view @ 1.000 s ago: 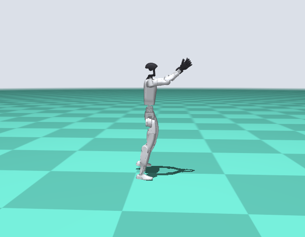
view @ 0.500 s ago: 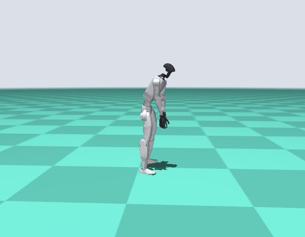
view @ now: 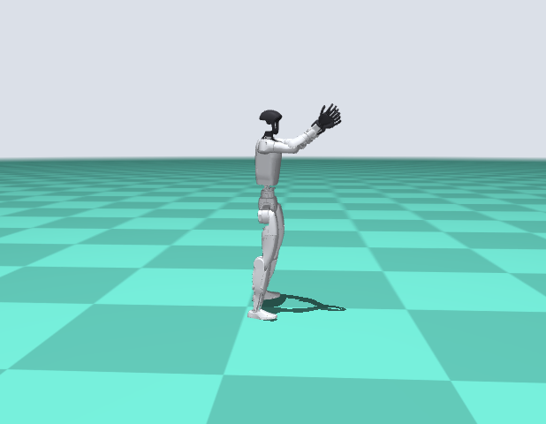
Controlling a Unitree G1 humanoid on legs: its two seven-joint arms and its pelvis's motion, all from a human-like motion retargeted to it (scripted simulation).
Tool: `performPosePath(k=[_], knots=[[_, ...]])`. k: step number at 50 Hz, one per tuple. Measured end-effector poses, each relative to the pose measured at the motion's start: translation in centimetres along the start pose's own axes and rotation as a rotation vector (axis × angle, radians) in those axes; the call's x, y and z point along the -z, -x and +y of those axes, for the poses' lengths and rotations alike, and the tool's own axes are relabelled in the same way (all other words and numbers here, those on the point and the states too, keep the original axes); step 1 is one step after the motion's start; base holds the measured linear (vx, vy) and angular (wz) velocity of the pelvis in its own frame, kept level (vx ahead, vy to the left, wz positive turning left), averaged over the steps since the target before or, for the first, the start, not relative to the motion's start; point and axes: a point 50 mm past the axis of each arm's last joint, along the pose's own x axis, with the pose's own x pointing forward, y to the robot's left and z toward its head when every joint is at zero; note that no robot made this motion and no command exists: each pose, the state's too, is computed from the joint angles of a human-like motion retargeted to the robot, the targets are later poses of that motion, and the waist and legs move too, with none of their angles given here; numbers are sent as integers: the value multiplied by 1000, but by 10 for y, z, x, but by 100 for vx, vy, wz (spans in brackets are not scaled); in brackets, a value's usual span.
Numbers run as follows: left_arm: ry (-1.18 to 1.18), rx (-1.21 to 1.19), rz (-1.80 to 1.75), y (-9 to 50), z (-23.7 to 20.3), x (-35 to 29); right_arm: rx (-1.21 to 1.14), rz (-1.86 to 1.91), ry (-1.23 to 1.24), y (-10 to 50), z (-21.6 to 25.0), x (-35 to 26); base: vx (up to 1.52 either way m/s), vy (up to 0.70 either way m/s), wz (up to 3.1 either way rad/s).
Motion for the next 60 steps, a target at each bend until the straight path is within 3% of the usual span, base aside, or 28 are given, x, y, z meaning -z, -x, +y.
performPosePath(k=[6, 13, 19, 25, 27, 31, 36, 43, 48, 53, 60], knots=[[-66, 145, -579, 19, -44, -156, -178, -569, -6, 12, 59, -151, 0, 0, 0], [-53, 126, -661, 23, -46, -194, -202, -632, 10, 15, 80, -184, 0, 0, 0], [-79, 90, -417, -4, -19, -126, -145, -371, 3, -4, 63, -115, -6, 3, -10], [-60, 5, 108, -1, 33, 38, -27, 146, 121, 11, 3, 46, -12, 3, -14], [-1, -104, 295, 19, 56, 94, 84, 361, 30, 40, -17, 98, -15, 2, -13], [17, -282, 682, 89, 93, 198, 252, 762, 74, 118, -58, 189, -16, 2, -6], [11, -405, 1086, 195, 113, 278, 434, 1148, 171, 225, -104, 250, -16, 1, 12], [42, -492, 1407, 312, 112, 318, 601, 1433, 294, 337, -148, 267, -8, -1, 46], [63, -545, 1479, 333, 111, 321, 620, 1501, 339, 358, -157, 267, 2, -2, 41], [31, -475, 1406, 296, 114, 314, 603, 1443, 282, 323, -150, 268, 10, -4, 37], [-70, -322, 971, 137, 106, 244, 406, 1037, 159, 162, -91, 229, 13, -3, 20]])
